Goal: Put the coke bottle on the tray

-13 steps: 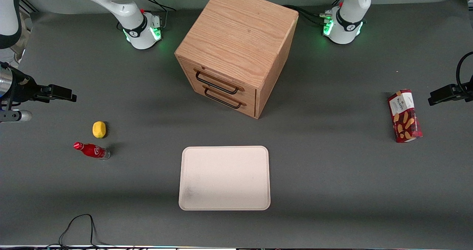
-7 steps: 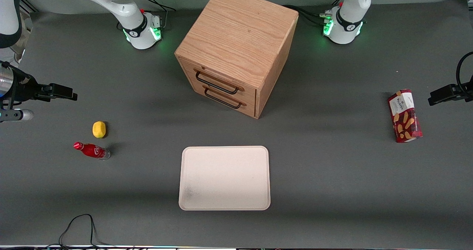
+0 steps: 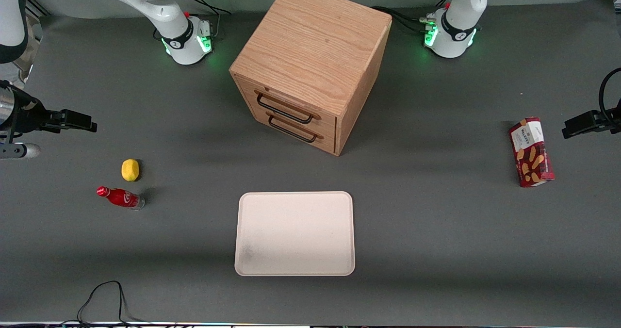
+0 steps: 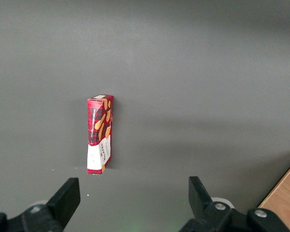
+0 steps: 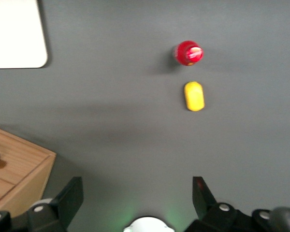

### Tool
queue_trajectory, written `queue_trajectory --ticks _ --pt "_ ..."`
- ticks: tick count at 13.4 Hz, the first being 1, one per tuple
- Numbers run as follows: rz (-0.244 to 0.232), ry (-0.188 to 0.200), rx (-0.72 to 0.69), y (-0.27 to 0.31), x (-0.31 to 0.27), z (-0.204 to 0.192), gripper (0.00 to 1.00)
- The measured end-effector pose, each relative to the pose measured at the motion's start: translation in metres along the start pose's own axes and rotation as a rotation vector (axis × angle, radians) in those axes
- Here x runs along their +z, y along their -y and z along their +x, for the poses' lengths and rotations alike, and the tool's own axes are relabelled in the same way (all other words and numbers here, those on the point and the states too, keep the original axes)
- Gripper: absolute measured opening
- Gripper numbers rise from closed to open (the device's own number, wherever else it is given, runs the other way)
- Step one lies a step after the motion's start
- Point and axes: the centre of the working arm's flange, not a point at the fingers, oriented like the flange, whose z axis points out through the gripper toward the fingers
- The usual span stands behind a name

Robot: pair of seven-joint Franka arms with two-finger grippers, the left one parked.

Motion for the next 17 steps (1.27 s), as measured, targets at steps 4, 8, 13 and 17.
queue_trajectory --ticks 4,8,13,17 --pt "-0.021 0.002 -0.076 -0.035 0.0 -0.003 1.0" --pt "-0.034 -0.024 -0.13 -0.087 -0.002 -0.006 1.0" --pt "-0.06 -0.034 -0.129 -0.089 0.007 0.032 1.0" --pt "-0.072 -0.035 -0.136 -0.087 0.035 0.074 1.0"
